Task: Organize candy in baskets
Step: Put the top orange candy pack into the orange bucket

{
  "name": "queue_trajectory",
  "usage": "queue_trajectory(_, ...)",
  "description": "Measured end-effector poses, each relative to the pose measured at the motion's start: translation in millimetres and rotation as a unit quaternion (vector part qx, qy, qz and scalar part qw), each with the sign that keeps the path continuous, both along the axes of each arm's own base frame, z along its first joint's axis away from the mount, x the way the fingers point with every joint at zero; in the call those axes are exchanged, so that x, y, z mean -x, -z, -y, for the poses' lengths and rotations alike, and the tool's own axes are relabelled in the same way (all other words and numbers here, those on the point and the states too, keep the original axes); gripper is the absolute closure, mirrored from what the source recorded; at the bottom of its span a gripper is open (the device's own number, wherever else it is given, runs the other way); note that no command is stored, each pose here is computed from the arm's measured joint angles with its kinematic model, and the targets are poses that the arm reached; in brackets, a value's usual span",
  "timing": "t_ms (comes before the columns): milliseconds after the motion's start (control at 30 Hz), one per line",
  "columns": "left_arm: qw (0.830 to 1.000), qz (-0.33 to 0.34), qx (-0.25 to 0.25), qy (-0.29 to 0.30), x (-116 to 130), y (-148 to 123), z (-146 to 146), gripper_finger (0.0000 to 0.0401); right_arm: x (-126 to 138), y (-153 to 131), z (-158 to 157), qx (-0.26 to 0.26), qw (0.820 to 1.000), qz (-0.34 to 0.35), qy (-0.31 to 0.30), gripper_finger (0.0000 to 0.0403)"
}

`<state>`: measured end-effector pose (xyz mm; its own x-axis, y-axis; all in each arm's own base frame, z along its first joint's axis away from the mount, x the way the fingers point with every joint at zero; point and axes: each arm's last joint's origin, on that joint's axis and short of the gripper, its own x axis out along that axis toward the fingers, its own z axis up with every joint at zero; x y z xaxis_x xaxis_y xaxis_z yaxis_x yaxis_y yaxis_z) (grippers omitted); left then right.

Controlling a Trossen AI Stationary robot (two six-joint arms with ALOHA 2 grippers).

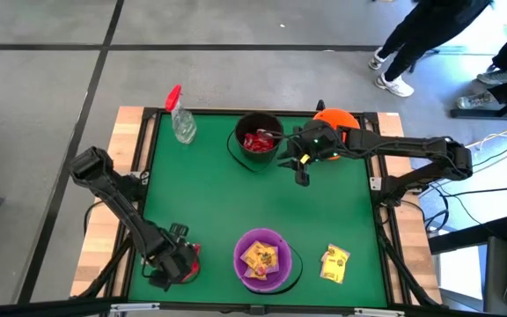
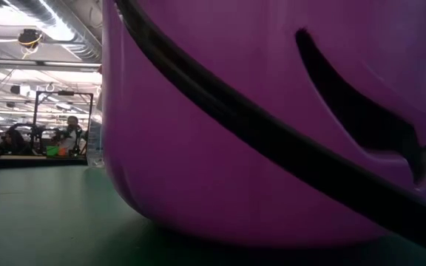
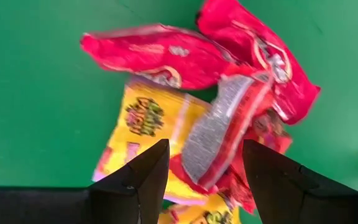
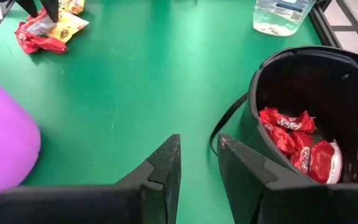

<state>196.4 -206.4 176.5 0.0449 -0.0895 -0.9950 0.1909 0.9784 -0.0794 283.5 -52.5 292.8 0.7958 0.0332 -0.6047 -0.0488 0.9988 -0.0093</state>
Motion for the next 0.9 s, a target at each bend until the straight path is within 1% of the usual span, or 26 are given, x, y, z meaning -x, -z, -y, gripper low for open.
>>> queue_trajectory(200, 1.0, 0.005, -0.009, -0.001, 0.7, 2.9, -1.8, 0.0209, 0.0, 0.0, 0.0, 0.0, 1.0, 0.0, 0.0, 0.03)
queue_trajectory(500, 1.0, 0.011, -0.006, 0.013, 0.5, 5.0, -1.7, 0.0212, 0.0, 0.0, 0.0, 0.0, 1.0, 0.0, 0.0, 0.03)
queue_trajectory(600, 1.0, 0.01, -0.006, 0.013, 0.6, 5.1, -1.7, 0.0228, 0.0, 0.0, 0.0, 0.0, 1.0, 0.0, -0.001, 0.03)
queue_trajectory(733, 1.0, 0.008, -0.003, 0.022, 0.6, 5.0, -1.6, 0.0265, 0.0, 0.0, 0.0, 0.0, 1.0, 0.0, -0.001, 0.03)
queue_trajectory(900, 1.0, 0.007, -0.002, 0.019, -1.1, 5.0, -3.3, 0.0306, 0.0, 0.0, 0.0, 0.0, 1.0, 0.0, -0.001, 0.03)
